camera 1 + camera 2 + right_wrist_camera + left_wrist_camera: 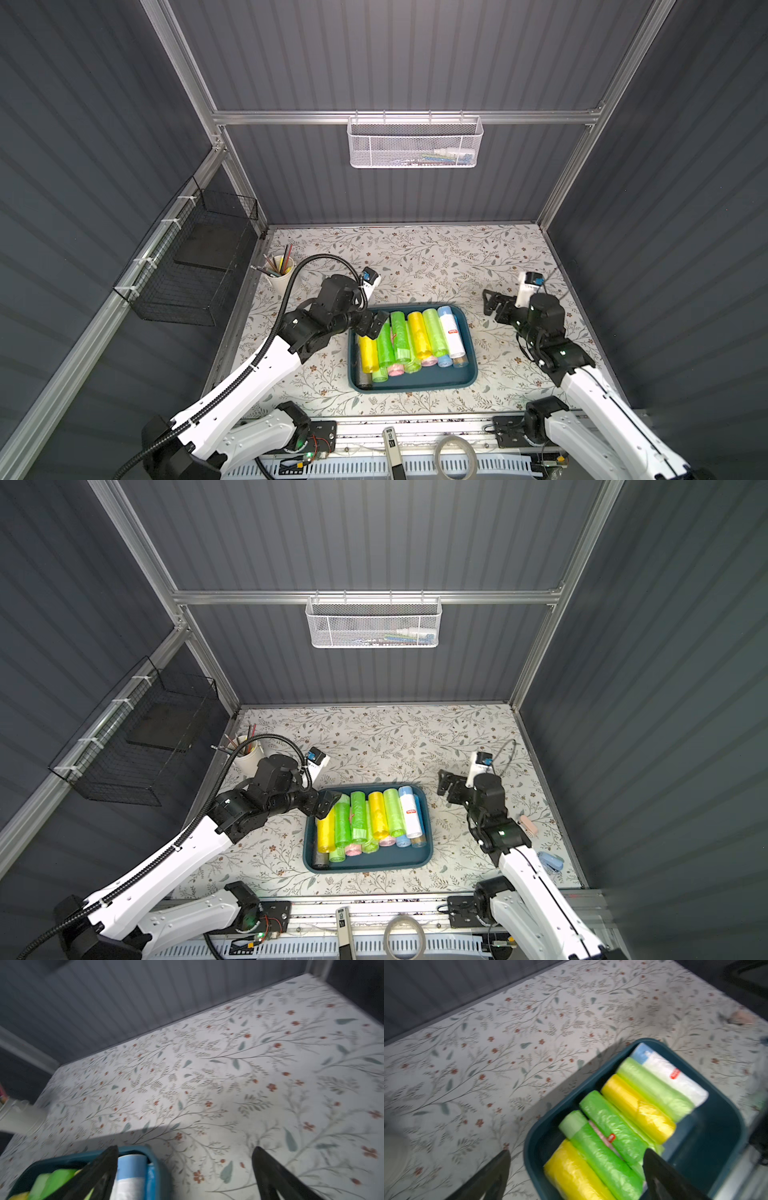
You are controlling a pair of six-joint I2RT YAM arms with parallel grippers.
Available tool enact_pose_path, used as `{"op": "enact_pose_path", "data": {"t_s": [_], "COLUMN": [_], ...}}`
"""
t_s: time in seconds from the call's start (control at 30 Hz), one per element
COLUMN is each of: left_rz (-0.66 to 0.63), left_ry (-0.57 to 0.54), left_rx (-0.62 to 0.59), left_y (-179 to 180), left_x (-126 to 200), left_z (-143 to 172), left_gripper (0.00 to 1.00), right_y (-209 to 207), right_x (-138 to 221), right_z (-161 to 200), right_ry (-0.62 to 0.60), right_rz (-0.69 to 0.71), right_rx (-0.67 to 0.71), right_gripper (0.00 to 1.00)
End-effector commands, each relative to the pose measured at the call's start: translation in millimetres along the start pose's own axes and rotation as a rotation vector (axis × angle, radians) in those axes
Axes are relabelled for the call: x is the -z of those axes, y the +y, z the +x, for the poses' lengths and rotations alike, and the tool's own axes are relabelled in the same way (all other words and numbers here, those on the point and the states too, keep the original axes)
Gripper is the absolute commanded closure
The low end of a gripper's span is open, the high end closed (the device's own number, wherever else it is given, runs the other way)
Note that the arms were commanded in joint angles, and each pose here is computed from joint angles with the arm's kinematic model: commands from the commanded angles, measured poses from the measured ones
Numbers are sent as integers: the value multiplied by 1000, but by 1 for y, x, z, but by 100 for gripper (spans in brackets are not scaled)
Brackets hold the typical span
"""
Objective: Put the roll of trash bags into the storage box
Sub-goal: Reset both arms
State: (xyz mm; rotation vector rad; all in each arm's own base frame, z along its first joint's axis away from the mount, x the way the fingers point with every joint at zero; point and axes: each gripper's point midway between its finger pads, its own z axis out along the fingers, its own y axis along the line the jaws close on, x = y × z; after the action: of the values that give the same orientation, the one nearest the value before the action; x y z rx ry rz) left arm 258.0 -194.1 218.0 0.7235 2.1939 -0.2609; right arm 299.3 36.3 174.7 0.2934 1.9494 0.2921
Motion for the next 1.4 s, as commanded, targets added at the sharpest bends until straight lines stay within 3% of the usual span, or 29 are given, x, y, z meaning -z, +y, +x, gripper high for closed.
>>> {"op": "enact_pose_path", "data": {"t_s": [0.0, 0.07, 0.23, 0.4, 0.53, 0.6, 0.67, 0.87, 0.97, 1.03, 1.2, 1.37], "left_rz": [-287, -363, -563, -770, -910, -904, -916, -957, -983, -947, -929, -839], "left_ry": [118, 150, 66, -139, -151, -161, -165, -158, -204, -265, -255, -315], "left_rx": [17, 70, 167, 73, 104, 179, 166, 125, 133, 142, 115, 96], "left_y": [48, 58, 87, 118, 160, 175, 183, 210, 222, 222, 227, 213], "left_x": [-3, -6, -24, -22, -22, -33, -41, -66, -66, -67, -76, -71], "left_z": [21, 26, 55, 77, 107, 121, 117, 106, 104, 99, 98, 100], "left_gripper": [0, 0, 0, 0, 0, 0, 0, 0, 0, 0, 0, 0], "right_y": [-40, -62, -67, -56, -70, -88, -91, -84, -85, -91, -94, -75], "right_x": [3, 2, -28, -73, -89, -89, -85, -88, -88, -86, -76, -80], "right_z": [-32, -36, -28, -15, -21, -17, -14, -11, -11, -13, -15, -9], "right_ry": [-258, -340, -312, -170, -165, -231, -218, -218, -225, -237, -286, -271], "right_rz": [161, 264, 289, 216, 258, 243, 221, 179, 180, 215, 233, 118], "right_rx": [11, 38, 202, 292, 308, 235, 197, 224, 225, 209, 195, 247], "right_gripper": [1, 1, 1, 1, 1, 1, 1, 1, 1, 1, 1, 1]}}
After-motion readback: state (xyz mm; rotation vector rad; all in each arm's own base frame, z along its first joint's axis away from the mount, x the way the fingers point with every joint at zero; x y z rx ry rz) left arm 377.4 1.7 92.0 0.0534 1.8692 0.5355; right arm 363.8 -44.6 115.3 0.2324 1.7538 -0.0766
